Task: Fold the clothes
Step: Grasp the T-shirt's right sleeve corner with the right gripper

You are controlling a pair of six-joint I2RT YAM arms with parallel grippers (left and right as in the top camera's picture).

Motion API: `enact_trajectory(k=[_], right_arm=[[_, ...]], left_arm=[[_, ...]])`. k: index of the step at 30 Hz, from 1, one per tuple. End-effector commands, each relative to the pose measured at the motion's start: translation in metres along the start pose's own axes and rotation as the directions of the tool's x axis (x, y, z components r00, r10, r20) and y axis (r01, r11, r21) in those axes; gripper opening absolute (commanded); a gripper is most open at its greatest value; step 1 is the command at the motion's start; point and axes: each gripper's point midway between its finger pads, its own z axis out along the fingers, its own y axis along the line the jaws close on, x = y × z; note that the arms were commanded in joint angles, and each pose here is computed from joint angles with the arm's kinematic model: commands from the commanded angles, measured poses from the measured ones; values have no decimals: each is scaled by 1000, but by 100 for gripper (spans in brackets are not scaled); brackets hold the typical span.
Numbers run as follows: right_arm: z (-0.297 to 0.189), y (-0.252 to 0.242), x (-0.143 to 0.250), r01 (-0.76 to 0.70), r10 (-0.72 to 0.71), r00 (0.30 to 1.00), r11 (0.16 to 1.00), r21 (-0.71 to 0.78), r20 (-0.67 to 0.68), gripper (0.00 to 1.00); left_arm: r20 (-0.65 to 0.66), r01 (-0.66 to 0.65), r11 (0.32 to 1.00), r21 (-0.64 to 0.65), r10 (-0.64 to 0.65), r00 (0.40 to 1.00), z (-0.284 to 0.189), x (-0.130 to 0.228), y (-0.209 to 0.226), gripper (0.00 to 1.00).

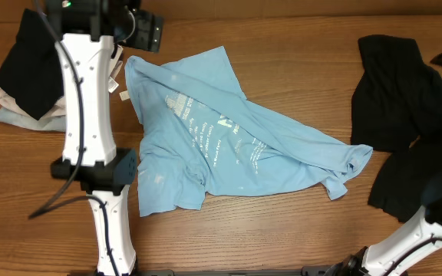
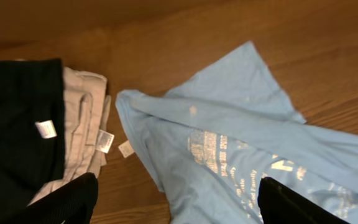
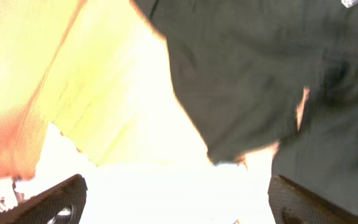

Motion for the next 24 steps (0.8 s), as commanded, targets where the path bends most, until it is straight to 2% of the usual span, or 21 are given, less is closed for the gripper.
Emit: enact_trajectory(k=[1, 4, 8, 14, 19, 24], right_arm=[[-12, 11, 17, 0, 0, 1000, 1000, 7, 2, 86], [-9, 11, 40, -17, 18, 999, 999, 46, -35, 85], [1, -3, 71, -36, 44, 998, 982, 183, -35, 85], [47, -21, 124, -66, 73, 997, 977, 204, -25, 83], [104, -60, 168, -113, 135, 988, 964, 240, -79, 62], [147, -84, 190, -144, 169, 982, 960, 241, -88, 59]], left_arm=[[120, 85, 996, 10, -85, 989, -53, -10, -2, 84], [133, 99, 994, 46, -104, 986, -61, -11, -8, 85], [124, 106, 992, 62, -113, 986, -59, -10, -10, 85], [52, 111, 992, 59, -114, 992, -41, 0, -10, 85], [-18, 117, 992, 57, -116, 993, -24, 11, -10, 84], [-57, 120, 992, 40, -118, 991, -12, 16, -7, 83]])
